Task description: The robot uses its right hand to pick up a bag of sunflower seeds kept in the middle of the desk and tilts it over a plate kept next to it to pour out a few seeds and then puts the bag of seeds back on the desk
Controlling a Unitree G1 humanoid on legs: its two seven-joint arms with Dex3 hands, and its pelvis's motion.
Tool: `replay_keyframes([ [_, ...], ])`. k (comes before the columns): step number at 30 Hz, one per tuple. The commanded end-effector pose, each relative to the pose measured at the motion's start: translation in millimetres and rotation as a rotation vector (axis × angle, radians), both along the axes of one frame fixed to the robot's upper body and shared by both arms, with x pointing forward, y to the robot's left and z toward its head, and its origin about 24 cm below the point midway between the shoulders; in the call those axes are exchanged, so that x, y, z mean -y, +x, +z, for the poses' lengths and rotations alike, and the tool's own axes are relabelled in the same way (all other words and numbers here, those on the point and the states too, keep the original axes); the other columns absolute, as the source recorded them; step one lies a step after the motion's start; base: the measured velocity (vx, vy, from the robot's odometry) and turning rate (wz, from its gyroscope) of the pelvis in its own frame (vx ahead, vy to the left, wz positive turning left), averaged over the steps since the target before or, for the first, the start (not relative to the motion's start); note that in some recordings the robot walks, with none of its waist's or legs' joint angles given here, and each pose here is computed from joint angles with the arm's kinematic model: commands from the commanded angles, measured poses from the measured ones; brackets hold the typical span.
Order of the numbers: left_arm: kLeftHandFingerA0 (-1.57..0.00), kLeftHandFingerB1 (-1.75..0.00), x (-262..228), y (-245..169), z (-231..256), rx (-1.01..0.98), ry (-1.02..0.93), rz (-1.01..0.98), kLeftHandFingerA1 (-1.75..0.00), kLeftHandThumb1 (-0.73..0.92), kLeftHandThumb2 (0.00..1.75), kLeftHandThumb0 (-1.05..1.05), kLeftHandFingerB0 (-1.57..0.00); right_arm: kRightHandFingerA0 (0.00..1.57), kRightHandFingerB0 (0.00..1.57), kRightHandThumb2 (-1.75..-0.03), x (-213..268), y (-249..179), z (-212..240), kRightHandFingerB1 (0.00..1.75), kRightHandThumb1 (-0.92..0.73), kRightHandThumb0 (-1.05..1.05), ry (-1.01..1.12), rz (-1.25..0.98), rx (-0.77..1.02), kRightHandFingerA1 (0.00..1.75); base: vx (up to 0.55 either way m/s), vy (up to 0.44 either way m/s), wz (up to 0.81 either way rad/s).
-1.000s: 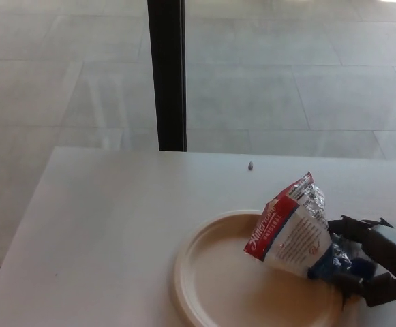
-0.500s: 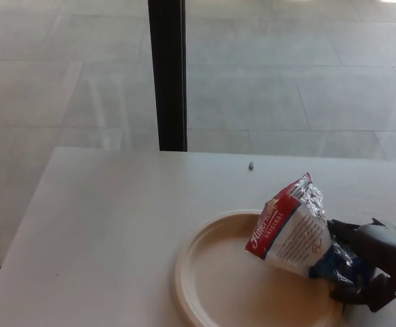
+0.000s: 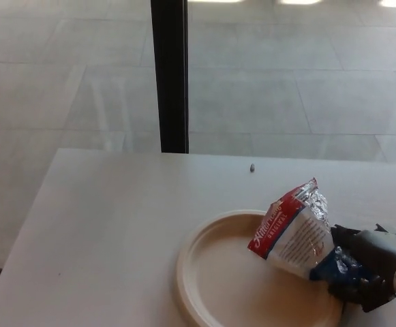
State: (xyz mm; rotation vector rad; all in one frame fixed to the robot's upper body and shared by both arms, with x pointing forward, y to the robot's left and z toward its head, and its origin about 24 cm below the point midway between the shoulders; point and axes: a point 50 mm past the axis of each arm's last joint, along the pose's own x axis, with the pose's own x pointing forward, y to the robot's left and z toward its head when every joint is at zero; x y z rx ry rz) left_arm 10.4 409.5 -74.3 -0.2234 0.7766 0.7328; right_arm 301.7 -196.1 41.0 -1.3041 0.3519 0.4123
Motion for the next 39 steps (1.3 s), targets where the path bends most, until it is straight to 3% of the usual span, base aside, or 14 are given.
replay_keyframes([
  [1, -0.44, -0.37, -3.3, -3.0, 2.7, -0.026, 0.034, -0.005, -0.50, 0.82, 0.65, -0.85, -0.44, 0.80, 0.95, -0.95, -3.3, -23.0, -32.5, 0.54, -0.67, -0.18, 0.065, -0.012, 0.015, 1.67, 0.00, 0.000, 0.00],
  [2, -0.42, -0.38, -3.5, -2.8, 3.1, -0.021, 0.038, -0.006, -0.51, 0.83, 0.65, -0.84, -0.44, 0.84, 1.01, -1.08, -3.4, -25.2, -34.8, 0.66, -0.62, -0.18, 0.100, -0.018, 0.045, 1.73, 0.00, 0.000, 0.00],
  [6, -0.42, -0.38, -2.8, -5.3, 2.5, -0.025, 0.034, -0.003, -0.49, 0.82, 0.65, -0.84, -0.42, 0.91, 1.06, -1.16, -3.1, -28.0, -38.7, 0.91, -0.56, -0.19, 0.161, -0.023, 0.110, 1.64, 0.00, 0.000, 0.00],
  [7, -0.43, -0.37, -2.7, -5.5, 2.3, -0.026, 0.033, -0.001, -0.50, 0.81, 0.65, -0.86, -0.41, 1.00, 1.06, -1.21, -2.7, -29.2, -39.7, 1.16, -0.54, -0.20, 0.174, -0.019, 0.133, 1.53, 0.00, 0.000, 0.00],
  [8, -0.44, -0.37, -2.2, -6.5, 1.6, -0.030, 0.028, 0.004, -0.50, 0.80, 0.64, -0.86, -0.41, 0.99, 1.00, -1.20, -1.6, -31.9, -41.4, 1.25, -0.57, -0.20, 0.196, -0.018, 0.172, 1.54, 0.00, 0.000, 0.00],
  [10, -0.45, -0.36, -1.7, -7.6, 1.0, -0.042, 0.032, 0.000, -0.50, 0.82, 0.65, -0.86, -0.41, 0.96, 0.91, -1.23, -0.1, -35.7, -43.5, 1.39, -0.53, -0.15, 0.275, -0.039, 0.243, 1.57, 0.00, 0.000, 0.00],
  [12, -0.45, -0.36, -1.7, -7.7, 1.2, -0.048, 0.038, -0.009, -0.50, 0.82, 0.65, -0.86, -0.41, 0.96, 0.91, -1.23, 0.9, -37.3, -44.2, 1.39, -0.53, -0.15, 0.323, -0.052, 0.279, 1.57, 0.00, 0.000, 0.00],
  [14, -0.47, -0.37, -1.8, -7.7, 1.4, -0.057, 0.045, -0.021, -0.51, 0.82, 0.65, -0.85, -0.42, 0.90, 0.79, -1.12, 5.4, -38.9, -41.7, 1.47, -0.57, -0.26, 0.319, -0.058, 0.307, 1.63, 0.00, 0.000, 0.00],
  [20, -0.48, -0.38, -3.2, -7.8, 2.7, -0.068, 0.058, -0.032, -0.51, 0.82, 0.65, -0.86, -0.47, 0.84, 0.81, -1.08, 17.1, -39.1, -38.2, 1.42, -0.64, -0.18, 0.410, -0.063, 0.374, 1.52, 0.00, 0.000, 0.00],
  [25, -0.48, -0.39, -5.9, -8.3, 5.2, -0.071, 0.063, -0.038, -0.52, 0.82, 0.65, -0.85, -0.48, 0.90, 0.87, -1.19, 22.1, -38.8, -35.1, 1.41, -0.55, -0.15, 0.418, -0.054, 0.407, 1.58, 0.00, 0.000, 0.00],
  [29, -0.46, -0.39, -6.0, -8.6, 5.3, -0.080, 0.066, -0.047, -0.54, 0.82, 0.65, -0.86, -0.45, 0.89, 0.85, -1.18, 27.2, -37.7, -32.5, 1.40, -0.57, -0.20, 0.386, -0.068, 0.384, 1.59, 0.00, 0.000, 0.00],
  [32, -0.48, -0.39, -7.3, -8.1, 6.7, -0.083, 0.078, -0.053, -0.53, 0.81, 0.65, -0.84, -0.48, 1.00, 0.94, -1.20, 31.4, -33.6, -21.7, 1.26, -0.51, -0.17, 0.329, -0.013, 0.437, 1.50, 0.00, 0.000, 0.00],
  [38, -0.50, -0.40, -9.3, -7.5, 8.2, -0.098, 0.099, -0.056, -0.55, 0.81, 0.65, -0.86, -0.51, 0.94, 0.89, -1.19, 36.2, -19.7, 2.3, 1.26, -0.56, -0.22, 0.222, 0.111, 0.478, 1.51, 0.00, 0.000, 0.00],
  [39, -0.48, -0.45, -9.8, -7.1, 8.7, -0.100, 0.102, -0.059, -0.58, 0.66, 0.80, -0.90, -0.47, 0.94, 0.90, -1.16, 35.5, -17.1, 7.5, 1.25, -0.57, -0.22, 0.197, 0.131, 0.482, 1.53, 0.00, 0.000, 0.00],
])
